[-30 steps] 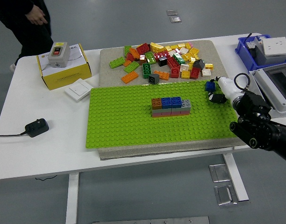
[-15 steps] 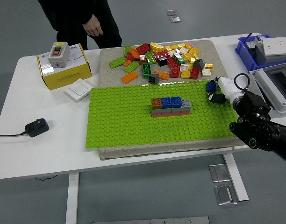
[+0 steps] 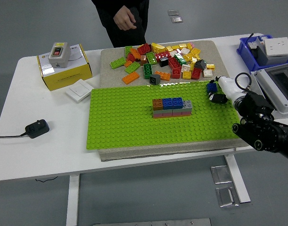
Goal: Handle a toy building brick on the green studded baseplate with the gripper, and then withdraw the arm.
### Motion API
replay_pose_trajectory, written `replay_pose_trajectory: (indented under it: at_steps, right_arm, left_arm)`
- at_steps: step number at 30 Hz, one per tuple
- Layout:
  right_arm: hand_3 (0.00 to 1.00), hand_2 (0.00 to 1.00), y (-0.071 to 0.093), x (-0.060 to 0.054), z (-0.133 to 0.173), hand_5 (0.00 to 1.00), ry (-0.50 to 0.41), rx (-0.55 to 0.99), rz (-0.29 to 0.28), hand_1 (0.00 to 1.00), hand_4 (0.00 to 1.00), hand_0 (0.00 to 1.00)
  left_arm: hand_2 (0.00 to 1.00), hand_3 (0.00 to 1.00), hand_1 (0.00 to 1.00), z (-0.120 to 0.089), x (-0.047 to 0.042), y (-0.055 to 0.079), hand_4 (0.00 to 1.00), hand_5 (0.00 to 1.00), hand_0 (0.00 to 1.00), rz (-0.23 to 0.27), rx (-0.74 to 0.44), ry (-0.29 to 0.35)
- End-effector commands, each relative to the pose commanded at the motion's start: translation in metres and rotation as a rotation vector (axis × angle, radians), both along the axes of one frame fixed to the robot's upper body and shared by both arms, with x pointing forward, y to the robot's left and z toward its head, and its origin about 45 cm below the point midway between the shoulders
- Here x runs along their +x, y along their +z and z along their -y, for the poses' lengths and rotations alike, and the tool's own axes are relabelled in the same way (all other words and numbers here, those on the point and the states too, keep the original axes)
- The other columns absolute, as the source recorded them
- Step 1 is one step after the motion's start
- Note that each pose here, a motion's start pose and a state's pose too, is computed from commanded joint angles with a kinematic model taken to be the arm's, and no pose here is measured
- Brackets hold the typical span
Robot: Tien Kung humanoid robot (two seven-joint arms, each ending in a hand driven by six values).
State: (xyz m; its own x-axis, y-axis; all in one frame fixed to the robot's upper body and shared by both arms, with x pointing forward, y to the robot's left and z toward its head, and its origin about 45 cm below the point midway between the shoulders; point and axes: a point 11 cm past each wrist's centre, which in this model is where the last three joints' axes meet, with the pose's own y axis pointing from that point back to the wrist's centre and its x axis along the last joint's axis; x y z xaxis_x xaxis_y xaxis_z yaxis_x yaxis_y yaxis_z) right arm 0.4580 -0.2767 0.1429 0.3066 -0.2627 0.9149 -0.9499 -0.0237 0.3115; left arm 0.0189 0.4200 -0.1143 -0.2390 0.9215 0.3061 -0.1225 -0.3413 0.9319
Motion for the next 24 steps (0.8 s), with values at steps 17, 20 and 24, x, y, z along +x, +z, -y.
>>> replay_pose_trajectory:
  at_steps: [17,20,24]
  right_arm:
    - [0.794,0.934,0.023,-0.026,-0.011,0.376,0.055,0.026,0.069,0.879,0.475,0.792]
    - [0.794,0.934,0.024,-0.029,-0.011,0.376,0.039,0.039,0.091,0.879,0.475,0.792]
    - [0.799,0.935,0.023,-0.035,-0.006,0.374,-0.002,0.065,0.125,0.878,0.477,0.794]
  left_arm:
    - [0.584,0.598,0.660,-0.005,-0.0124,0.001,0.175,0.658,0.662,-0.007,0.013,0.026]
    - [0.584,0.598,0.660,-0.005,-0.0146,0.001,0.175,0.658,0.662,-0.011,0.012,0.029]
    - [0.584,0.598,0.660,-0.003,-0.0172,0.000,0.173,0.657,0.661,-0.015,0.009,0.034]
